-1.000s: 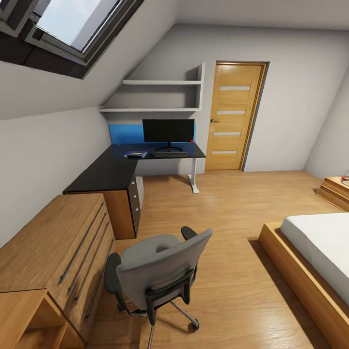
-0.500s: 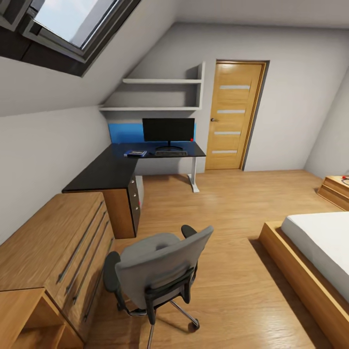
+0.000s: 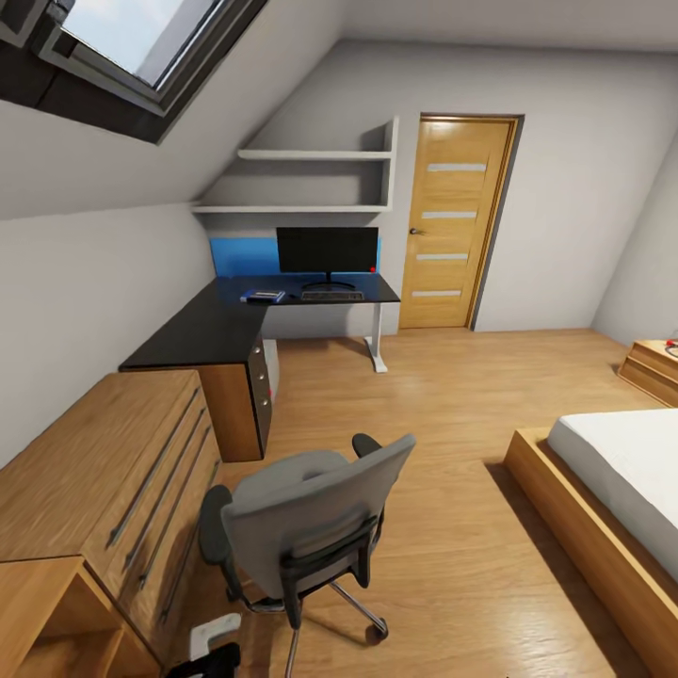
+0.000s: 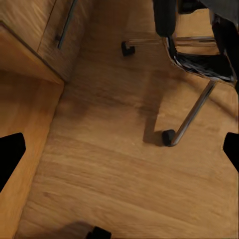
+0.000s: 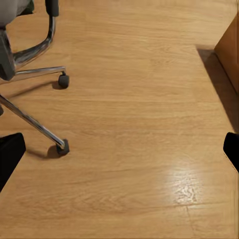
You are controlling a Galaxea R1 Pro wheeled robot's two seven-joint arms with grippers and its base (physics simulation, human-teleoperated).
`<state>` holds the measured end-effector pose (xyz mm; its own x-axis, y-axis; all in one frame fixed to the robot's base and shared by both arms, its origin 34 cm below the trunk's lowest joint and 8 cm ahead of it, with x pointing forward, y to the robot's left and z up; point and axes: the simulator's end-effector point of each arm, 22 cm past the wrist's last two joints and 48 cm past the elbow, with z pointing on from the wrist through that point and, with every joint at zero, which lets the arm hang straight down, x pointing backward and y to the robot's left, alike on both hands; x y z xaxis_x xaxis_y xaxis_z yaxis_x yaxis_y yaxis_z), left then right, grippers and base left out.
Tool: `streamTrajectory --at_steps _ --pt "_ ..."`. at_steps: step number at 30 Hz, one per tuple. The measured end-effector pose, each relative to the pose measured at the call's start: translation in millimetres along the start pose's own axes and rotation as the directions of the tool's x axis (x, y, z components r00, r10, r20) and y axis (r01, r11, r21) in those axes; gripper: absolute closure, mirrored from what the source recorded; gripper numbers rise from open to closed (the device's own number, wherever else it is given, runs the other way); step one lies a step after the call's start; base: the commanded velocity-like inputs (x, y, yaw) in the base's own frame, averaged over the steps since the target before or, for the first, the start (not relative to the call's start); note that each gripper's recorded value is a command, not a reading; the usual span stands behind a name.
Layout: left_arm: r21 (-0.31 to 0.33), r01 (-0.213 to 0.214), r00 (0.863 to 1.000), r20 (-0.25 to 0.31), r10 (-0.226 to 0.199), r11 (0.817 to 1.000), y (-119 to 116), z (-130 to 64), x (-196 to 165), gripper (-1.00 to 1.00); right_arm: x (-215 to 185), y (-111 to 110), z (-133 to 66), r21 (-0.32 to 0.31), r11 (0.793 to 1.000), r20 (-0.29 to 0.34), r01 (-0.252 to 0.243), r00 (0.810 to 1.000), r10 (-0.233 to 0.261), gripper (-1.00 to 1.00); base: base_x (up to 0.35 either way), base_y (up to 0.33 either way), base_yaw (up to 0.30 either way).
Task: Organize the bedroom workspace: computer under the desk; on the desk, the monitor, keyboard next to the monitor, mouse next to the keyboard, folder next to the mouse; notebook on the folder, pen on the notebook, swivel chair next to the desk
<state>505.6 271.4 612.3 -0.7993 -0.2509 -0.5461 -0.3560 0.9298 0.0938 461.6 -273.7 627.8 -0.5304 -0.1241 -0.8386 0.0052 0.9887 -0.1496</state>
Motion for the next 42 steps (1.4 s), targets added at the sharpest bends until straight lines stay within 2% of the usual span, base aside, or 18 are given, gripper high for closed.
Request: streamTrajectory --at_steps 1,2,7,8,12,17,20,25,33,38,39,42 --pt "0.004 0.007 1.0 0.001 -0.007 1.0 -3.7 1.7 -5.3 -1.0 -0.7 -3.4 2.5 0.004 1.0 0.004 -0.001 1.0 0.001 -1.0 0.0 0.0 0.0" --pt "0.019 0.032 0.999 0.001 -0.032 0.999 -14.6 3.9 -21.7 -1.0 -0.3 -15.2 8.9 0.023 1.0 -0.011 -0.009 1.0 0.009 -1.0 0.0 0.0 0.0" --pt "0.028 0.057 0.998 0.0 -0.057 0.998 -21.4 10.8 -30.3 -1.0 13.0 -16.0 25.3 0.034 0.999 -0.108 -0.018 0.994 0.022 -1.0 0.0 0.0 0.0" --pt "0.028 0.059 0.998 -0.002 -0.059 0.998 -21.1 12.5 -30.5 -1.0 13.6 -17.6 33.5 0.043 0.999 -0.144 -0.023 0.989 0.029 -1.0 0.0 0.0 0.0" --pt "0.022 0.063 0.998 -0.01 -0.062 0.998 -18.3 18.8 -25.2 -1.0 12.4 -24.3 53.3 0.069 0.997 -0.207 -0.038 0.977 0.051 -1.0 0.0 0.0 0.0" --pt "0.005 0.06 0.998 -0.03 -0.06 0.998 -8.8 28.3 -11.9 -1.0 7.5 -28.9 72.4 0.1 0.992 -0.244 -0.078 0.965 0.101 -1.0 0.0 0.0 0.0" --pt "-0.012 0.055 0.997 -0.044 -0.055 0.998 1.0 34.7 -1.5 -1.0 7.7 -24.9 79.6 0.096 0.989 -0.255 -0.115 0.957 0.136 -1.0 0.0 0.0 0.0" --pt "-0.032 0.051 0.997 -0.049 -0.052 0.998 12.0 43.8 10.7 -1.0 11.2 -11.9 86.6 0.046 0.987 -0.261 -0.152 0.952 0.159 -1.0 0.0 0.0 0.0" --pt "-0.046 0.058 0.998 -0.016 -0.059 0.997 17.6 55.6 14.9 -1.0 22.5 -14.0 92.5 0.04 0.987 -0.25 -0.153 0.955 0.158 -1.0 0.0 0.0 0.0" --pt "-0.065 0.062 0.998 0.003 -0.062 0.996 29.3 64.5 14.1 -1.0 26.0 -23.4 95.5 0.058 0.988 -0.207 -0.146 0.966 0.155 -1.0 0.0 0.0 0.0" --pt "-0.083 0.084 0.996 0.007 -0.084 0.993 40.0 67.7 13.2 -1.0 19.2 -26.4 96.4 0.064 0.987 -0.156 -0.146 0.976 0.154 -1.0 0.0 0.0 0.0" --pt "-0.091 0.099 0.995 0.006 -0.098 0.991 43.5 72.3 15.9 -1.0 21.3 -19.1 98.6 0.057 0.987 -0.147 -0.15 0.977 0.157 -1.0 0.0 0.0 0.0"
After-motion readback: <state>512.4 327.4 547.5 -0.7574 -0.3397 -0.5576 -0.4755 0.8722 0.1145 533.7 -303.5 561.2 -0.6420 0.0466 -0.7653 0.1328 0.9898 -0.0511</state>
